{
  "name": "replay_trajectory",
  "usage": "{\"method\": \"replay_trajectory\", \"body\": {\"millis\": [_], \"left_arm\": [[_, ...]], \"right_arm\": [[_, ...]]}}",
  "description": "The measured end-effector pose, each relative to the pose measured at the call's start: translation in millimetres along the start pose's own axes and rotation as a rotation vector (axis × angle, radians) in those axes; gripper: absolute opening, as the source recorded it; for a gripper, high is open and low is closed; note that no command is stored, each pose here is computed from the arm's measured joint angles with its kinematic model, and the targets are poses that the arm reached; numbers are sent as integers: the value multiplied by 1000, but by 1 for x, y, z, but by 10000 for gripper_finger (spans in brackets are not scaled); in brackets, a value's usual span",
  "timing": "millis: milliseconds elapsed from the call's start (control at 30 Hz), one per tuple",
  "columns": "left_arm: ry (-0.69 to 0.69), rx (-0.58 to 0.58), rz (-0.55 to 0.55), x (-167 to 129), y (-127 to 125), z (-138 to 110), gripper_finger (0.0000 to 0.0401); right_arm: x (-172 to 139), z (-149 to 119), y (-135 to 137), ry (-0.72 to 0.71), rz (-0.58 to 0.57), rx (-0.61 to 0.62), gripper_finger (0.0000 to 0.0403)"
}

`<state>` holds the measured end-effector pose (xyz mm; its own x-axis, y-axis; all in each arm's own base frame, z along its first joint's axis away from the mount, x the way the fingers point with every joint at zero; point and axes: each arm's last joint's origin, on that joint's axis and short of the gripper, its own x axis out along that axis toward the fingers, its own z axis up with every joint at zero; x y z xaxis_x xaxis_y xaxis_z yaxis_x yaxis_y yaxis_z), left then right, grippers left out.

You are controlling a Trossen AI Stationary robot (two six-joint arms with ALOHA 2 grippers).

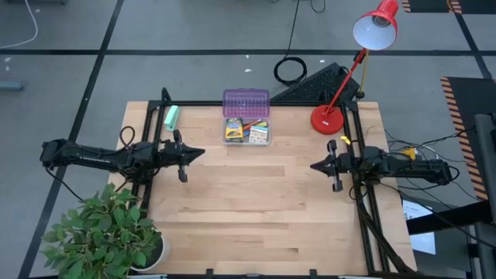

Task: Pack school essentials
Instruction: Return to Home Position

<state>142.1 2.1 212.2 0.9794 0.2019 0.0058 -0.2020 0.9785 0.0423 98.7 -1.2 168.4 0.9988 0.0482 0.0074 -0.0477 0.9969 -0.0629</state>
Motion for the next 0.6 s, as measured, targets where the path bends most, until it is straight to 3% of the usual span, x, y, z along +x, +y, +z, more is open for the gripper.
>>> {"method": "replay_trajectory", "body": {"millis": [333, 600], "left_arm": [[0, 0, 0, 0, 0, 0, 10], [0, 1, 1, 0, 0, 0, 10]], "right_arm": [[0, 0, 5, 4, 65, 9, 0], [0, -1, 6, 16, 23, -21, 0]]}}
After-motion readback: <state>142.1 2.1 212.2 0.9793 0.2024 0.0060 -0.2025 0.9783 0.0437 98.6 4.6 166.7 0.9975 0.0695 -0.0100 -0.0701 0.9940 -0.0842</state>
